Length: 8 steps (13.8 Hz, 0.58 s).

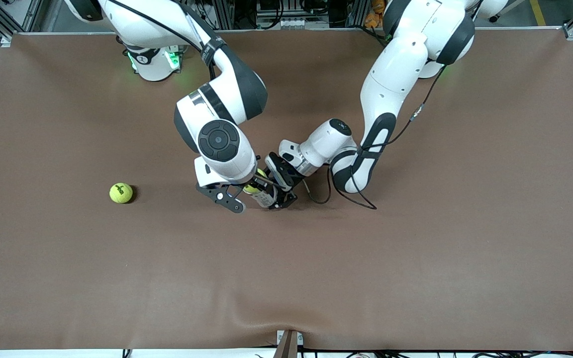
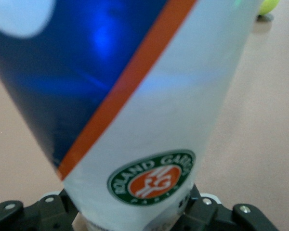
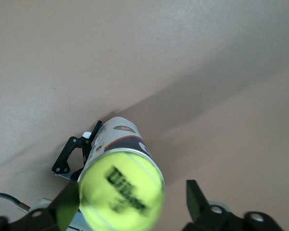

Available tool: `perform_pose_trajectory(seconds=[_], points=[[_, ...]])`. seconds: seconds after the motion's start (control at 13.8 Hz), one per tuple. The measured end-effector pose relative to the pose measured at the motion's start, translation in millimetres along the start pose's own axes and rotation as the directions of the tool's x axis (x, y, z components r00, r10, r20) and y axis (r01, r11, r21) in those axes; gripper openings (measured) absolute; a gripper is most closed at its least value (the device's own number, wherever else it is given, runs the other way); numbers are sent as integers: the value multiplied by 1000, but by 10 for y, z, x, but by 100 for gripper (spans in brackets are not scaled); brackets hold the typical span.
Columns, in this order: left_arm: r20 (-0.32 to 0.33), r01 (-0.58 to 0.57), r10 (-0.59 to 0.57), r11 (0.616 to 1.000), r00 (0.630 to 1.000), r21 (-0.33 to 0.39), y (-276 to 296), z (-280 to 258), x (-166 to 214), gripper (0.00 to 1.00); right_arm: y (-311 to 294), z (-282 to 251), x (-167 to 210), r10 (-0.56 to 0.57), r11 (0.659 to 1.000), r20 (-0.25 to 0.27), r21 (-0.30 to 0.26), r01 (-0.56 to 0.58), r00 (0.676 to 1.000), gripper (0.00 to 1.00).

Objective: Insert tennis ball vertically with right arm
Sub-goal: 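Bring the ball over the can opening with the right gripper and release it, then move the right gripper back to the second tennis ball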

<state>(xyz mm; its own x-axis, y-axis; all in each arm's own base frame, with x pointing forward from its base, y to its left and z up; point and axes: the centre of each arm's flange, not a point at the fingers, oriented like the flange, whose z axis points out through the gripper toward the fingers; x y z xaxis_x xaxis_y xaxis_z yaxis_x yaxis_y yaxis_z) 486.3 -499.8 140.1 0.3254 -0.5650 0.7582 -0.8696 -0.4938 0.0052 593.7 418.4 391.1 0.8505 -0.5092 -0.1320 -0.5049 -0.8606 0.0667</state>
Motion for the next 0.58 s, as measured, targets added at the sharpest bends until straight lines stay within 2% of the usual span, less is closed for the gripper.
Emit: perform_pose_trajectory(seconds=[0.29, 0.58], points=[[0, 0, 0, 1000, 1000, 0, -5, -2, -1, 84, 5, -2, 10, 2, 1000, -1, 0, -2, 1000, 100], [0, 0, 0, 1000, 1000, 0, -7, -2, -2, 84, 139, -142, 197, 9, 1000, -1, -2, -9, 1000, 100]])
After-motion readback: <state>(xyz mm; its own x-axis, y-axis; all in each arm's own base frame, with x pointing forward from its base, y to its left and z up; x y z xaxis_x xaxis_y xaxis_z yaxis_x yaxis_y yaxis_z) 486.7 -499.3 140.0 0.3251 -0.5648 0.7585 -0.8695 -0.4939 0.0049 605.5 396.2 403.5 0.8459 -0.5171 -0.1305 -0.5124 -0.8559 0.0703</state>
